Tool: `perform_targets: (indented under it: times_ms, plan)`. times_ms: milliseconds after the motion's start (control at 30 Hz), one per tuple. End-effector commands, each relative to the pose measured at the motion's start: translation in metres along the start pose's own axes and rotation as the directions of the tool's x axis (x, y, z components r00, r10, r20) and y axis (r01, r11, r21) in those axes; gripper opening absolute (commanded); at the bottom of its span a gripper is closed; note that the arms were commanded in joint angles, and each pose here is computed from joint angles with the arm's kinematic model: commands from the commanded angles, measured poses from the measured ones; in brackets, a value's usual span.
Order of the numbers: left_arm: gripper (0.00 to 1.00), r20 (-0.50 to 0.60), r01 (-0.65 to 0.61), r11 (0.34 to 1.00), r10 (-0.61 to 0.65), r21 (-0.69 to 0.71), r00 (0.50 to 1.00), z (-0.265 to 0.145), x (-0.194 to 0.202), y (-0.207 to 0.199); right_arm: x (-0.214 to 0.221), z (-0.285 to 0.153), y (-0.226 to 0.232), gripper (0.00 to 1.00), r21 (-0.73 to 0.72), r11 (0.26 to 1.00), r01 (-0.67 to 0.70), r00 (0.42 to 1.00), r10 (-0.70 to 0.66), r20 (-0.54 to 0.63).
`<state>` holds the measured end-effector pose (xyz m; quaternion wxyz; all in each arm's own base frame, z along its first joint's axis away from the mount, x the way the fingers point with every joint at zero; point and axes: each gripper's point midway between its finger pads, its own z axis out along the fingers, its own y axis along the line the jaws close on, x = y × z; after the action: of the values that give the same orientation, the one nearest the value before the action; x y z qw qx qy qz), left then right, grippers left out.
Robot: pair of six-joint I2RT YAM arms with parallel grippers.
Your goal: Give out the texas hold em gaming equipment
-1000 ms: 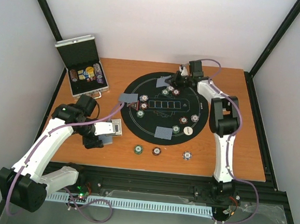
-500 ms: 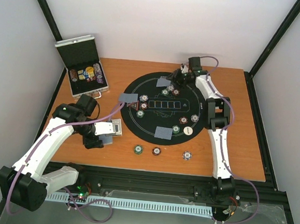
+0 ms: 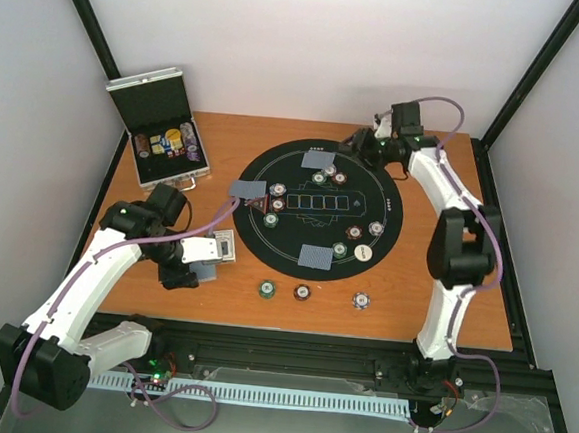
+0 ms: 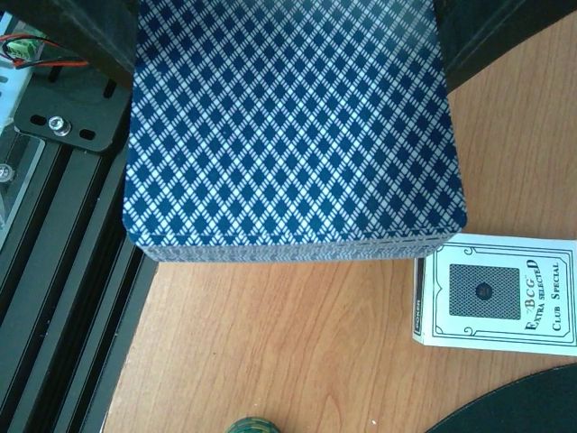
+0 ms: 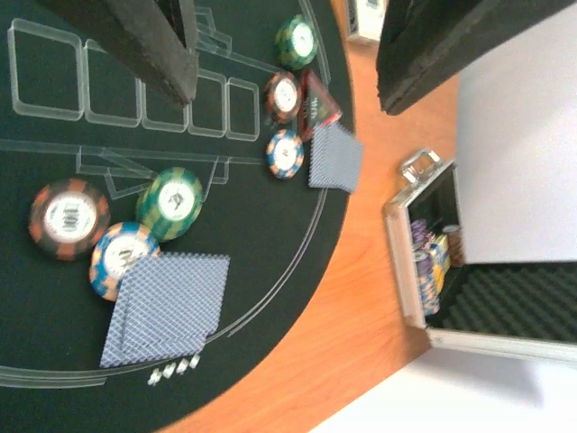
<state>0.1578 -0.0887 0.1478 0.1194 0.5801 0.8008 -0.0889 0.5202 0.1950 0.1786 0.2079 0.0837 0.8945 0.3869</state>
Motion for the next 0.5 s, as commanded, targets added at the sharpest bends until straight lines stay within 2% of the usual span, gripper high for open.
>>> perform_targets:
  times_ms: [0,233,467]
  plan:
    - [0.01,0.018,-0.009,1.0,0.01,-0.023,1.0,-0.013,-0.003,-0.001,0.051,-0.017,0.031,0.57,-0.071,0.996,0.061,0.998,-0.061,0.002]
    - [0.01,0.016,-0.012,1.0,0.012,-0.019,1.0,-0.012,-0.001,-0.004,0.185,-0.03,0.076,0.69,-0.246,0.964,0.1,0.987,-0.127,-0.095]
    - [0.01,0.038,-0.003,1.0,0.004,-0.009,0.999,-0.014,-0.007,-0.003,0.295,-0.032,0.124,0.71,-0.399,0.91,0.111,0.965,-0.195,-0.176]
